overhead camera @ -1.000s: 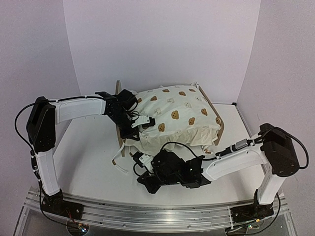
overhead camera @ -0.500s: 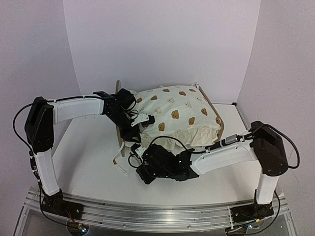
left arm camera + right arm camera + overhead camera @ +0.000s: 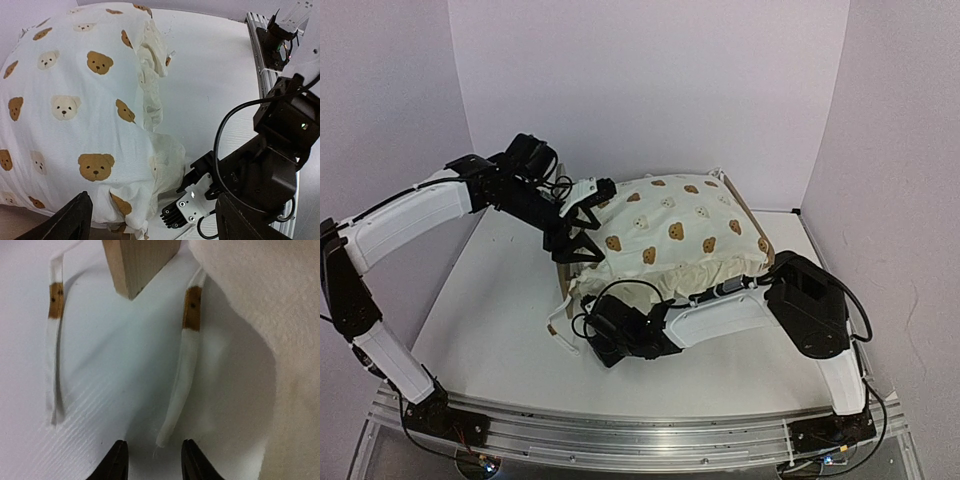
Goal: Set up the pet bed
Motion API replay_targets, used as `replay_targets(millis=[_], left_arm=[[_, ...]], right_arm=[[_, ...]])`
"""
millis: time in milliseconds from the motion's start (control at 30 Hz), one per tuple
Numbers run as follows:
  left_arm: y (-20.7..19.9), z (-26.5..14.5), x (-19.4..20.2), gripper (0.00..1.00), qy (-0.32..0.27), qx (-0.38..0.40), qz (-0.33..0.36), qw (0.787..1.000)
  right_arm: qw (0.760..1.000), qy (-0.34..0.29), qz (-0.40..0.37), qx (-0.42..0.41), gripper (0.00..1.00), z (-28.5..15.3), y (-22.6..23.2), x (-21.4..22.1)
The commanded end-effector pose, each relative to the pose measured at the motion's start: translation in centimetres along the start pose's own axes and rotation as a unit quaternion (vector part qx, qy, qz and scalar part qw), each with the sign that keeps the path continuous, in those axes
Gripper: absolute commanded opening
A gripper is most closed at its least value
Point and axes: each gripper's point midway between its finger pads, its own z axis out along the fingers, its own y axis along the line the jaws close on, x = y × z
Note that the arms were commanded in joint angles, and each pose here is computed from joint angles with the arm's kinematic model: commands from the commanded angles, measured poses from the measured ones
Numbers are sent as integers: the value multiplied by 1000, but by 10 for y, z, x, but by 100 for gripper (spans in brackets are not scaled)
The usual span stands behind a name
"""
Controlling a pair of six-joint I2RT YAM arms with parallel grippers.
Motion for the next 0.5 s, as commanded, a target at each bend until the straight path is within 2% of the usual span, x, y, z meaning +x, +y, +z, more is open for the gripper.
replay_targets(millis=[0,167,233,333,467], left_arm=[[-13,-25,-14,87,-40,-5,-4,999],[-18,-32,-13,87,-54,-15,-11,998],[-20,-32,-11,86,-55,-13,-17,998],[-31,-35,-4,84,-59,-2,-6,998],[-62,-36,23,76,-69,27,74,994]], right_arm=[[999,22,6,23,28,7,-12,9],[999,41,18,16,6,11,-14,22],[999,42,23,15,0,10,-16,22],[999,40,25,2,0,2,-16,17],[998,27,15,-59,0,-30,-1,1]])
